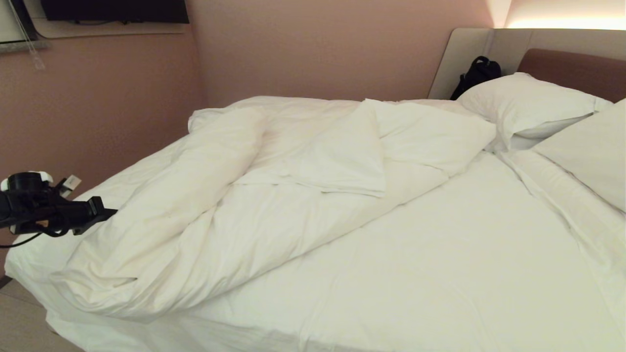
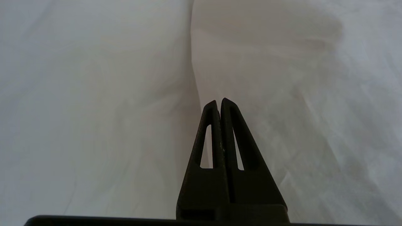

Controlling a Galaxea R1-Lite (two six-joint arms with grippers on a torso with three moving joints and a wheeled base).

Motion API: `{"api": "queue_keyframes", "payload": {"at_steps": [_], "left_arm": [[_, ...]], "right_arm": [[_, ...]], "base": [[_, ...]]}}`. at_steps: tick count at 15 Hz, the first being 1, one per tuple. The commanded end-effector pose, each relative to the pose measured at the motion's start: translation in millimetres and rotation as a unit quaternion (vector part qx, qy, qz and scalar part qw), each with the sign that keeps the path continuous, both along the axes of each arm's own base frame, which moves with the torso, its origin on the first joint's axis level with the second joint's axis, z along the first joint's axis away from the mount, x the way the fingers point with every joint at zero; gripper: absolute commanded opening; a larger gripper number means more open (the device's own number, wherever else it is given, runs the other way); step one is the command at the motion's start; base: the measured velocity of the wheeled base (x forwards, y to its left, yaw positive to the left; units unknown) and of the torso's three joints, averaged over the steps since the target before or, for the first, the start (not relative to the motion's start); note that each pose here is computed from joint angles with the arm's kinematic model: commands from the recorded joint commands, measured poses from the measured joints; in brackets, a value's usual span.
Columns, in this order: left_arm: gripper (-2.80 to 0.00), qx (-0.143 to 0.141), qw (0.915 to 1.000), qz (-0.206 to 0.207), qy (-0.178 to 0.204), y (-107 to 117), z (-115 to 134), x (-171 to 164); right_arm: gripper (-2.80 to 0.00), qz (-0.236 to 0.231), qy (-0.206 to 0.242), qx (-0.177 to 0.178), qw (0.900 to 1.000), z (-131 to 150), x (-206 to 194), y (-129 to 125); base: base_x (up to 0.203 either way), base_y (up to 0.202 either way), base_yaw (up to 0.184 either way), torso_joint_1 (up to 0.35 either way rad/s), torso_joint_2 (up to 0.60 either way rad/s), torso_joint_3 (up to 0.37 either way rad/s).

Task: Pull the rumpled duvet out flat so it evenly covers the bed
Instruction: Flatten the corners of the folded blanket

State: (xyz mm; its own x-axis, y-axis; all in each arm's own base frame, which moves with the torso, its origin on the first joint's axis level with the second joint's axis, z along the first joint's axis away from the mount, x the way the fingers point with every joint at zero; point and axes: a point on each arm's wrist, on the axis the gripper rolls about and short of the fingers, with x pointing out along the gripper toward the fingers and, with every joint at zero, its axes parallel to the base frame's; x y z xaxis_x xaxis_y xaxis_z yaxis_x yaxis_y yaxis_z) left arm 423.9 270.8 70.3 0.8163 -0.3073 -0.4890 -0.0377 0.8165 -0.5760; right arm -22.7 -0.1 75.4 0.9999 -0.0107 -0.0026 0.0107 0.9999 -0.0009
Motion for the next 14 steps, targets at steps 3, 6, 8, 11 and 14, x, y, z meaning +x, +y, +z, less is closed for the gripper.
{"api": "queue_keyframes", "payload": {"at_steps": [3,6,8,11,14], "left_arm": [[-2.8,0.004,0.9999,-0.005,-0.015,1.3,-1.7,2.6],[0.0,0.006,0.9998,-0.006,-0.02,2.1,-0.9,2.9],[0.0,0.004,0.9991,-0.027,-0.032,1.3,-1.0,2.8],[0.0,0.006,0.9979,-0.046,-0.045,0.8,3.5,1.3],[0.0,-0.002,0.9971,-0.057,-0.051,0.6,0.5,2.0]], "right_arm": [[-2.8,0.0,0.0,0.0,1.0,0.0,0.0,0.0],[-2.8,0.0,0.0,0.0,1.0,0.0,0.0,0.0],[-2.8,0.0,0.001,0.0,1.0,0.0,0.1,0.0],[-2.8,0.0,0.0,0.0,1.0,0.0,0.0,0.0],[-2.8,0.0,0.0,0.0,1.0,0.0,0.0,0.0]], "base": [[0.0,0.0,0.0,0.0,0.0,0.0],[0.0,0.0,0.0,0.0,0.0,0.0],[0.0,0.0,0.0,0.0,0.0,0.0],[0.0,0.0,0.0,0.0,0.0,0.0],[0.0,0.0,0.0,0.0,0.0,0.0]]}}
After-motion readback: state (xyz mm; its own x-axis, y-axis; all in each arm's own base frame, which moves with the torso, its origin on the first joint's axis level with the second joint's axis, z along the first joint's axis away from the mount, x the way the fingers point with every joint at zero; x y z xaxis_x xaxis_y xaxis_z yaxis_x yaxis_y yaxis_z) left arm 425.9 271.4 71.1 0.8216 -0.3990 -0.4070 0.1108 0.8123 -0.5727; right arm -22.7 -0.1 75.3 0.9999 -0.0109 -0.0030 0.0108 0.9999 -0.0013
